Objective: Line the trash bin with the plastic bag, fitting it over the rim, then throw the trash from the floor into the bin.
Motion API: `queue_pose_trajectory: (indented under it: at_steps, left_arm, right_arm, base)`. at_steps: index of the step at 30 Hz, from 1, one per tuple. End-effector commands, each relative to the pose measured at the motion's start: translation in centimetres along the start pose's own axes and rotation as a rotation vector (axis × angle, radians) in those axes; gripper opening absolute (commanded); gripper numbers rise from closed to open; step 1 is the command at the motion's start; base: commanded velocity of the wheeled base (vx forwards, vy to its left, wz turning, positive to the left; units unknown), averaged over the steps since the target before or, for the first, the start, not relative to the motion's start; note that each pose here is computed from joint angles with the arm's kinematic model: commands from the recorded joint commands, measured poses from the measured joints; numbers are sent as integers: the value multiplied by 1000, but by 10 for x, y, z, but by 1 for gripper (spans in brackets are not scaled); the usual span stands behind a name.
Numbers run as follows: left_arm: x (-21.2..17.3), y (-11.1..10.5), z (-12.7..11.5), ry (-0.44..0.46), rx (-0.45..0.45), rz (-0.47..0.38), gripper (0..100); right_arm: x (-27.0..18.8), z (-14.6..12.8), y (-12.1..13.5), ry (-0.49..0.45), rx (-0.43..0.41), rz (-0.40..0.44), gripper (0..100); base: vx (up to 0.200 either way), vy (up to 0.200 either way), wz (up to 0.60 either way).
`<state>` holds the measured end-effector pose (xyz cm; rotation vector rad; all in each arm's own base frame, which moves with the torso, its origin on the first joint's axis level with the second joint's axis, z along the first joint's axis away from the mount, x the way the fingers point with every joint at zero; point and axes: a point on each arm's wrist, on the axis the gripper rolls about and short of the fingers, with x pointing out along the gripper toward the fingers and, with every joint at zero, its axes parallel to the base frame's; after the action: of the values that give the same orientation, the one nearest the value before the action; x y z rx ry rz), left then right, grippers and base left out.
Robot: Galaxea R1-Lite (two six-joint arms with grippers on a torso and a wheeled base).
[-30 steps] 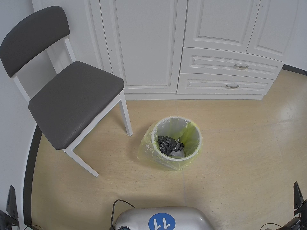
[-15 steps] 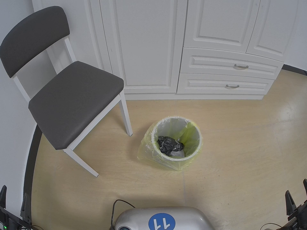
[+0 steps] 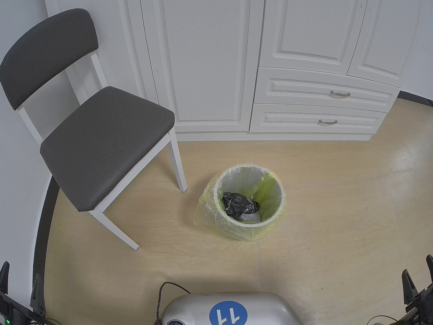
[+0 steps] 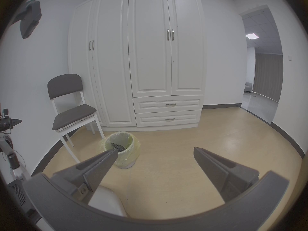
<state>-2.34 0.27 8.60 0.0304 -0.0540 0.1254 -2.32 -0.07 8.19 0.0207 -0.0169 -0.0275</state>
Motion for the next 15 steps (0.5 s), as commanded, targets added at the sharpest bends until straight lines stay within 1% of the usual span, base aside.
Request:
queue_pose_trajectory:
  at_steps: [1,2,3,4,6,9,15]
  left_arm:
    - [0,-1,-5,3,3,-39,100]
    - [0,-2,-5,2,0,-100,100]
    - [0,-3,-5,3,-1,-115,100]
    - [0,-3,-8,31,-9,-139,100]
    - [-1,-4,-12,74,-12,-148,100]
    - [0,-3,-11,55,-26,-133,100]
    - [0,-3,-10,53,-25,-133,100]
  right_arm:
    - [0,-5,0,4,-1,0,100]
    - [0,-5,0,4,-1,0,100]
    - [0,-5,0,4,-1,-2,100]
    - [0,-5,0,4,-1,-2,100]
    - [0,-5,0,4,-1,-2,100]
    - [0,-5,0,4,1,1,100]
    - [0,-5,0,4,1,1,100]
  base:
    - [0,0,0]
    - [0,0,0]
    - [0,0,0]
    - [0,0,0]
    - [0,0,0]
    - [0,0,0]
    - [0,0,0]
